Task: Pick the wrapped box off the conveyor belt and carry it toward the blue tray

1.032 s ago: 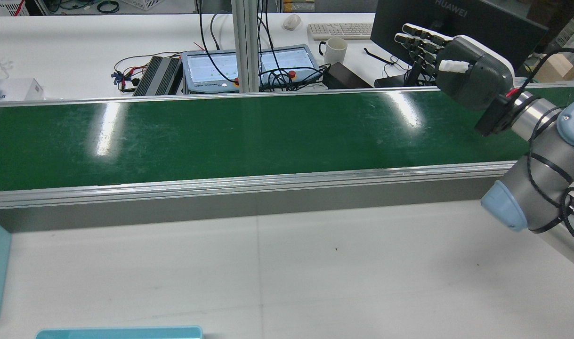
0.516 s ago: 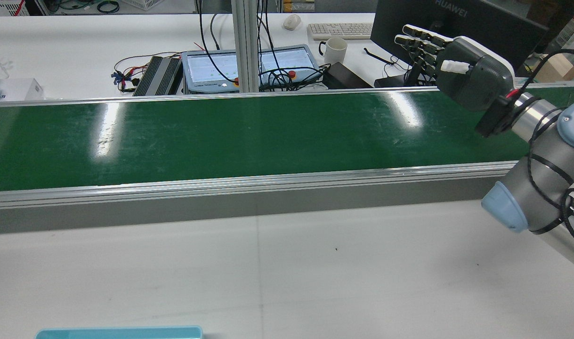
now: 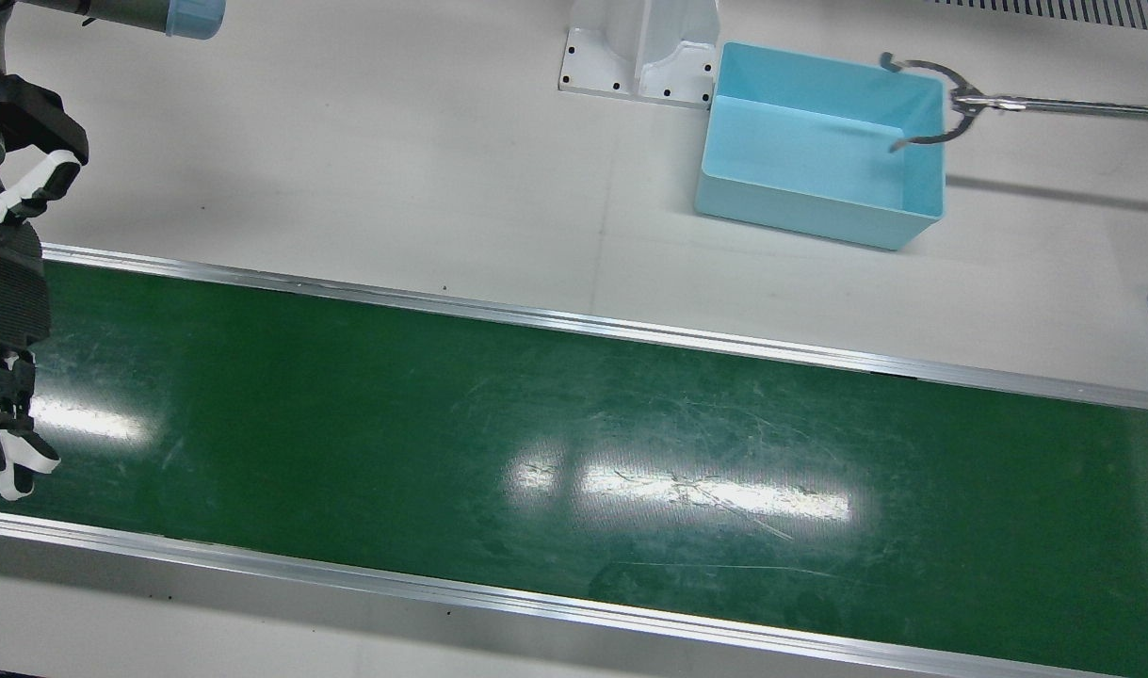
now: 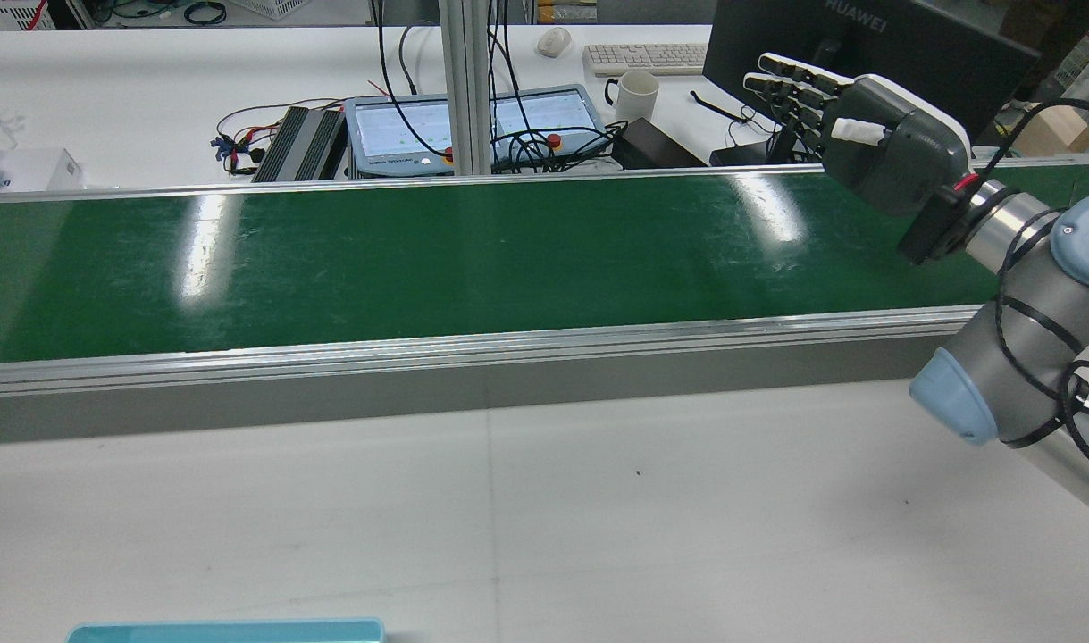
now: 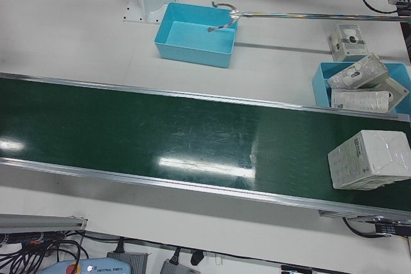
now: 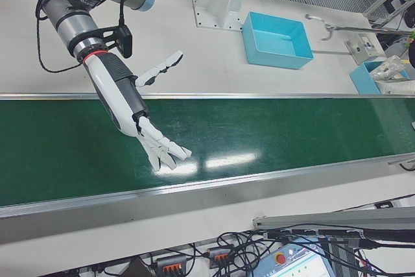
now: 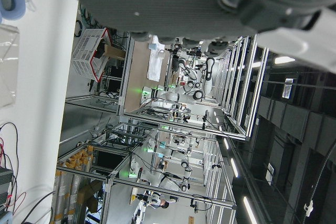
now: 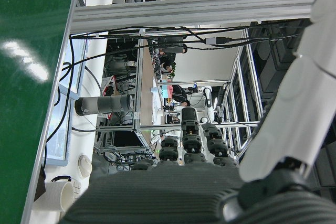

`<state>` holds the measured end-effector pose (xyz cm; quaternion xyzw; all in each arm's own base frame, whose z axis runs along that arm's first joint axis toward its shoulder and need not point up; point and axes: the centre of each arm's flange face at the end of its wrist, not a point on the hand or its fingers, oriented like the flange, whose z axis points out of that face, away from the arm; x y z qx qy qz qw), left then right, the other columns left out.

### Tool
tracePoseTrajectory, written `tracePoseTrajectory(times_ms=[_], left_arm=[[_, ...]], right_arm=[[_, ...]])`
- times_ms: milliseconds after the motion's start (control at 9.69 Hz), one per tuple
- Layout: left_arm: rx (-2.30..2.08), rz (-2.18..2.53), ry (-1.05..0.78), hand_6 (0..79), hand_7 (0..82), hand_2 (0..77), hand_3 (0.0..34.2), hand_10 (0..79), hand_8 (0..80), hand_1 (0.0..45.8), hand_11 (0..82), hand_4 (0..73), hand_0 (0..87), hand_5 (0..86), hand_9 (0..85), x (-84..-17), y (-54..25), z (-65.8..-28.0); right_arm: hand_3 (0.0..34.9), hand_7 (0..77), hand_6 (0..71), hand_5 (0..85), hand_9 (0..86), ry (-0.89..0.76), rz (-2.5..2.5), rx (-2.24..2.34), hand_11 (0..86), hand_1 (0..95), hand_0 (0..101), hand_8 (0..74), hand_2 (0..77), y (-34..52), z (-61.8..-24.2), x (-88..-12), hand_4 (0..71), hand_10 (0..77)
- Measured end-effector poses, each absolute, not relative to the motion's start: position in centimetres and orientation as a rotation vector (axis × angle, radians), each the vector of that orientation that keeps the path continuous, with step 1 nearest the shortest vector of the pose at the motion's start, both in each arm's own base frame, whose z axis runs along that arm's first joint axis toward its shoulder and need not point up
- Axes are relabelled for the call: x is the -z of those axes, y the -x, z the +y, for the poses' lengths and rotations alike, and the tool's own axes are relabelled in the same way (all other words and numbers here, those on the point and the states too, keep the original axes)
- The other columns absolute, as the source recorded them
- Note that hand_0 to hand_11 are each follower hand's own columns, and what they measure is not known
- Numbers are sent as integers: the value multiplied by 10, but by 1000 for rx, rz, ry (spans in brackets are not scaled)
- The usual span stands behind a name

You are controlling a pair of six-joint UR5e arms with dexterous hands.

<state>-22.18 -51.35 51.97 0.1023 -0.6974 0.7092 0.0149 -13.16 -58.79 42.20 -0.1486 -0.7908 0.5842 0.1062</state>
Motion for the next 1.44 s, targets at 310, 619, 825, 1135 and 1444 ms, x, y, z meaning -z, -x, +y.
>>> tracePoseTrajectory(times_ms=[310,619,825,1135,1444], left_arm=[[-2207,-2170,-318,0,5,11,0,5,5,0,0,5,0,11,0,-520,222,-514],[-2207,-2170,-318,5,5,5,0,5,5,0,5,5,0,11,5,-520,222,-514],[-2207,-2170,-318,5,5,11,0,5,5,0,0,5,0,11,0,-520,222,-514],[-2207,-2170,-318,5,5,5,0,5,5,0,0,5,0,11,0,-520,222,-514],[-2207,-2170,-318,5,5,5,0,5,5,0,5,5,0,11,0,-520,222,-514]], right_arm=[[0,164,60,65,82,447,-2320,-1719,11,60,402,65,44,138,-587,-423,115,0],[0,175,60,65,82,460,-2309,-1716,11,60,395,71,44,146,-585,-425,115,0],[0,175,60,65,82,466,-2302,-1718,11,60,395,71,44,150,-585,-426,115,0],[0,175,60,65,82,472,-2299,-1718,11,60,395,71,44,152,-585,-427,115,0],[0,164,60,65,82,478,-2299,-1720,11,60,399,71,44,152,-585,-427,115,0]])
